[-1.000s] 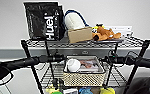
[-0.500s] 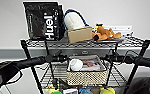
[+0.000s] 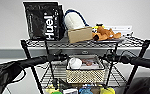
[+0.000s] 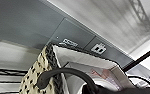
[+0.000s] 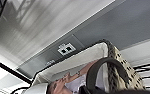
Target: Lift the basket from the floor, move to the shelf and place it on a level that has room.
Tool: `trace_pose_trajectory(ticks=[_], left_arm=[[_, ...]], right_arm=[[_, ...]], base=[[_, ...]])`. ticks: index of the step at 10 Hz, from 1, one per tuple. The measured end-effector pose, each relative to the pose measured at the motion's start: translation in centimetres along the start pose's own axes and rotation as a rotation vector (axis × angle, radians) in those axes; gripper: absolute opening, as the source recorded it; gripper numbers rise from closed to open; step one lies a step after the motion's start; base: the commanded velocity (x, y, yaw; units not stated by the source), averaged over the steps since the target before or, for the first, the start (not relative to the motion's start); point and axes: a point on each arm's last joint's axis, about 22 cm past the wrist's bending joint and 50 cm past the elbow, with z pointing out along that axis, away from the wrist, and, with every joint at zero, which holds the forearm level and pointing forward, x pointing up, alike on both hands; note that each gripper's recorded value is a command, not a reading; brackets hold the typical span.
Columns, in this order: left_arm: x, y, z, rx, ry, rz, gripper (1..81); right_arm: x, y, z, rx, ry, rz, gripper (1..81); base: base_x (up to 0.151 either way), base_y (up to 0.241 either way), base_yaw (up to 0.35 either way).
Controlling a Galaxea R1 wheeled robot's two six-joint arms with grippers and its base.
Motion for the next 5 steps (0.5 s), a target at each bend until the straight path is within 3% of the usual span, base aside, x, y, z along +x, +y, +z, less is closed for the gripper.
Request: trace_pose_trajectory(ticks=[1, 2, 3, 5], left_arm=[[0.0, -0.1, -0.1, 0.002, 0.000, 0.000, 1.0], [0.1, -0.1, -0.1, 0.004, 0.001, 0.028, 81.1], [0.7, 0.7, -0.2, -0.009, 0.013, 0.021, 81.1], [0.3, 1.2, -0.4, -0.021, 0.004, 0.026, 81.1]], right_arm=[[0.0, -0.1, 0.1, 0.007, 0.005, 0.002, 1.0], [-0.1, -0.1, 0.1, 0.008, 0.006, 0.002, 1.0], [-0.1, -0.3, 0.2, 0.016, 0.009, 0.007, 81.1], [-0.8, -1.2, 0.3, 0.037, -0.001, 0.006, 81.1]], base=[[0.000, 0.000, 0.000], [0.000, 0.000, 0.000], [0.000, 0.000, 0.000], [0.000, 0.000, 0.000]])
